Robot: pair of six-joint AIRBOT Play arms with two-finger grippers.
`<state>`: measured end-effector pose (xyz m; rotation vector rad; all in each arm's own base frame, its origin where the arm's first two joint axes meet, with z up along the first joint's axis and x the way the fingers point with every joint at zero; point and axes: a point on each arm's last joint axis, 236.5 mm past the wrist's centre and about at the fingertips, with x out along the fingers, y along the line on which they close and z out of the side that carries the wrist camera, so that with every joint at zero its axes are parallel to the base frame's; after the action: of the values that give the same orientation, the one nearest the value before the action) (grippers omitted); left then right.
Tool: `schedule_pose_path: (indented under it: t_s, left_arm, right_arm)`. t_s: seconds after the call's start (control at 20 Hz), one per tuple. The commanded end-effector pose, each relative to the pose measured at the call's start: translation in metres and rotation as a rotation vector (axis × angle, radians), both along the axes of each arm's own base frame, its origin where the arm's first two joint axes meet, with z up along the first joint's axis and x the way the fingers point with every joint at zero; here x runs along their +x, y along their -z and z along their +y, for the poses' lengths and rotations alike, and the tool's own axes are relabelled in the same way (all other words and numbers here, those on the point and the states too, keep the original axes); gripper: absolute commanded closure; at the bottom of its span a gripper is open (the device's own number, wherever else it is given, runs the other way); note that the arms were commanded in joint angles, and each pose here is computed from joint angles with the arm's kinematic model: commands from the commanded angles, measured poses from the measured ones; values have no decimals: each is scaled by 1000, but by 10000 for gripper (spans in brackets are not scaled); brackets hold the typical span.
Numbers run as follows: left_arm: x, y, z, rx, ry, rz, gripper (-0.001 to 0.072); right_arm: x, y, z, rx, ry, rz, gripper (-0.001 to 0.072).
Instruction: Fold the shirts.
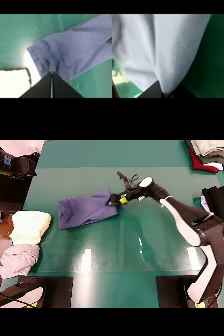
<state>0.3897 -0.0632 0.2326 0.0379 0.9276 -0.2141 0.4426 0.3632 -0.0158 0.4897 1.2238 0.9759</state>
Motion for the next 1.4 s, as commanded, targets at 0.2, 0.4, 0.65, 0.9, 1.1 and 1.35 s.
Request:
schedule_pose_path:
  t_s: [0.2, 0.4, 0.65, 0.9, 1.1, 1.35]
  left_arm:
    - [-1, 1, 0, 0, -1, 5, 682]
    - [-6, 4, 0, 2, 2, 30, 682]
    - [-18, 11, -6, -17, 26, 87, 682]
    - [-24, 10, -22, -72, 66, 110, 682]
    - [-26, 9, -29, -102, 77, 115, 682]
    - [-26, 9, -29, -115, 56, 120, 682]
  right_arm:
    - [64, -135, -144, -59, 234, -331, 698]
    - [98, -169, -277, -148, 496, -433, 698]
    - [114, -182, -435, -219, 783, -474, 698]
    - [118, -208, -545, -295, 923, -577, 698]
    - [122, -214, -592, -322, 969, -615, 698]
    - [115, -212, -623, -377, 1016, -658, 698]
